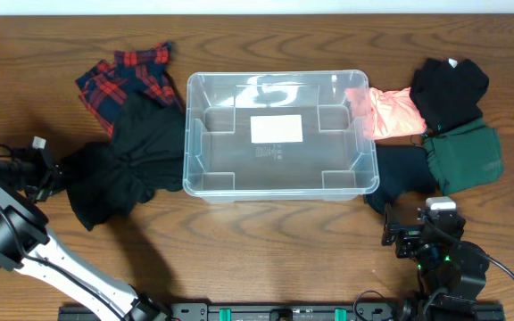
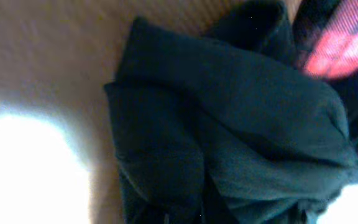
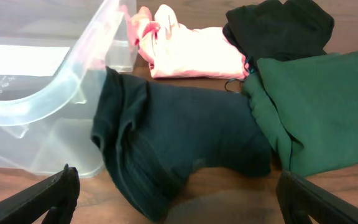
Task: Pack container
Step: 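Lift the black garment with the left gripper and lower it into the bin, then move the left gripper to the red plaid shirt and grasp it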
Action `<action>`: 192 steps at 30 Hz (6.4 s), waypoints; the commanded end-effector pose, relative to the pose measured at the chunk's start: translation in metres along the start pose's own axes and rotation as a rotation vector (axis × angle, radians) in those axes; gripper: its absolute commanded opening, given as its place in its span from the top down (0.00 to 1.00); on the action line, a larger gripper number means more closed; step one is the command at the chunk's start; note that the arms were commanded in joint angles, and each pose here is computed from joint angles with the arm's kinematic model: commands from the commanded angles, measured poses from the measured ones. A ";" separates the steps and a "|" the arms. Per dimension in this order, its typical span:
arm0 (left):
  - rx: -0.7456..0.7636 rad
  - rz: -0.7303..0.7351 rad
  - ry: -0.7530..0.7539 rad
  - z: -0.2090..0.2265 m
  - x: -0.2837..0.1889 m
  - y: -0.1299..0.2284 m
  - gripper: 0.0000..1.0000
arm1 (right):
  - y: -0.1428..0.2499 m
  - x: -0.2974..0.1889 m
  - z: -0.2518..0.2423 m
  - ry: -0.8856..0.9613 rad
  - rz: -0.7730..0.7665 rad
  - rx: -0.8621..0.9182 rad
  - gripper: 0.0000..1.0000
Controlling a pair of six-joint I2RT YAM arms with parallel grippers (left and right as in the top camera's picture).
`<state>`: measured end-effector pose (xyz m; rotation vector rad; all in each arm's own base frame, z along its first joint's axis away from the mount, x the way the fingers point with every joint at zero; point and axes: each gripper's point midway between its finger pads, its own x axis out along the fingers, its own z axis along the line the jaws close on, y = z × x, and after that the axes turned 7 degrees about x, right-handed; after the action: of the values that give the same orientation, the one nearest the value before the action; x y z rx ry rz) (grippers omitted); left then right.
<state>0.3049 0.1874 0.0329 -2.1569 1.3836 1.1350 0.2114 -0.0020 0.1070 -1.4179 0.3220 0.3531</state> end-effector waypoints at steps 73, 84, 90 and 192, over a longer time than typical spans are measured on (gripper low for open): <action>0.738 -0.551 0.442 -0.572 0.001 0.204 0.94 | 0.000 0.000 0.002 -0.008 -0.001 -0.004 0.01; 0.577 -0.380 0.354 -0.544 0.032 0.229 0.95 | 0.000 0.000 0.002 -0.008 -0.001 -0.004 0.01; 0.451 -0.357 0.115 -0.487 0.050 0.220 0.94 | 0.000 0.000 0.002 -0.008 -0.001 -0.004 0.01; 0.217 -0.267 0.042 -0.107 0.023 -0.086 0.00 | 0.000 0.000 0.002 -0.008 -0.001 -0.004 0.01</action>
<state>0.4221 0.1521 0.0586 -2.1037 1.1151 0.9226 0.2114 -0.0020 0.1070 -1.4183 0.3219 0.3532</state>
